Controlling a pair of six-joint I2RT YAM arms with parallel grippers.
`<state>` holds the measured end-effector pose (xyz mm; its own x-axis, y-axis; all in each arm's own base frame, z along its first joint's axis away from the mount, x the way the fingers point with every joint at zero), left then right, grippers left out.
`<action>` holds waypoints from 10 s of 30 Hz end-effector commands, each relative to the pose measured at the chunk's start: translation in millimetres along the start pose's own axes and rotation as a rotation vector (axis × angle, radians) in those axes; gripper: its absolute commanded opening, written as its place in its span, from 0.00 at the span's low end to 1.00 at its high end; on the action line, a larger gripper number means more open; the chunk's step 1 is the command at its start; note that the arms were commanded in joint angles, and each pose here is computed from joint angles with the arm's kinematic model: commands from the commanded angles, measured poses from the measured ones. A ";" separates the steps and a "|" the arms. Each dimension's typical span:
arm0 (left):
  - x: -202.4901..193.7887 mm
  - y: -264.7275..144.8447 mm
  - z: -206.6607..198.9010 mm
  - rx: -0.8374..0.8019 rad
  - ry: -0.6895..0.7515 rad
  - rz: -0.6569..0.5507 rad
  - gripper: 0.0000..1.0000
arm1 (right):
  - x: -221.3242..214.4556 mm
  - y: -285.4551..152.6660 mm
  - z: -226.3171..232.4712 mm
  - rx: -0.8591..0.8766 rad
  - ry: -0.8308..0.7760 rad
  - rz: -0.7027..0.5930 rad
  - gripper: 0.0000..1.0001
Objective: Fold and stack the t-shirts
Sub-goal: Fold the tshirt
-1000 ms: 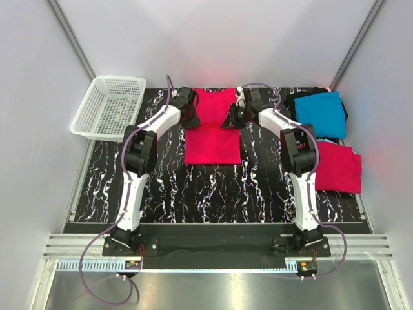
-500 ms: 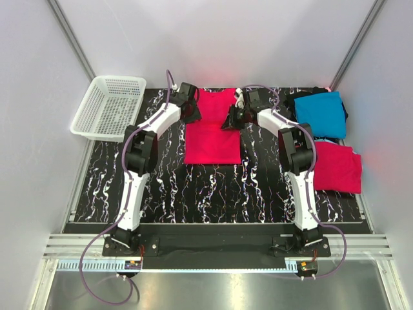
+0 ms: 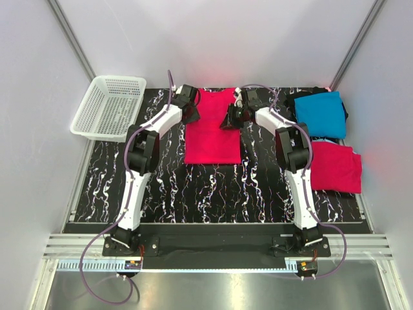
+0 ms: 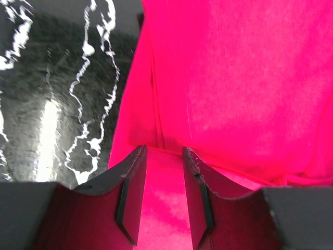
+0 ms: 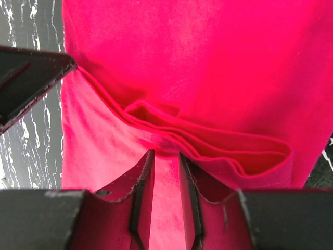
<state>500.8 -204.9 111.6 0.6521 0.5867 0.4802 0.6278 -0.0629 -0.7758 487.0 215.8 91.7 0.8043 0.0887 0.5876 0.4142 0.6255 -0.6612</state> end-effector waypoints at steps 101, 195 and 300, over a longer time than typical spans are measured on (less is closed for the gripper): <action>-141.3 -169.4 155.9 -0.081 -0.096 0.340 0.00 | -184.4 -163.9 70.5 0.032 0.111 0.058 0.00; -17.2 -184.9 -34.6 -0.208 0.075 -0.083 0.00 | 18.6 -188.1 38.8 -0.470 -0.076 -0.204 0.00; -20.1 -85.6 -22.6 -0.022 0.036 0.155 0.13 | -6.8 -111.3 9.9 -0.394 0.157 0.129 0.17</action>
<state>443.9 -232.2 123.5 0.7955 0.5331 0.2881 0.4174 -0.1373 -0.8983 425.2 153.6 108.8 0.9568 -0.0133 0.2903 0.2839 0.2575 -0.9236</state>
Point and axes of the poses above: each gripper's point midway between its finger pads, its own y axis out along the fingers, its own z axis along the line the jaws close on, x = y × z, the point moved 9 cm from there along -y, back along the fingers, and after that the axes turned 15 degrees about -y, right-handed, at the moved point
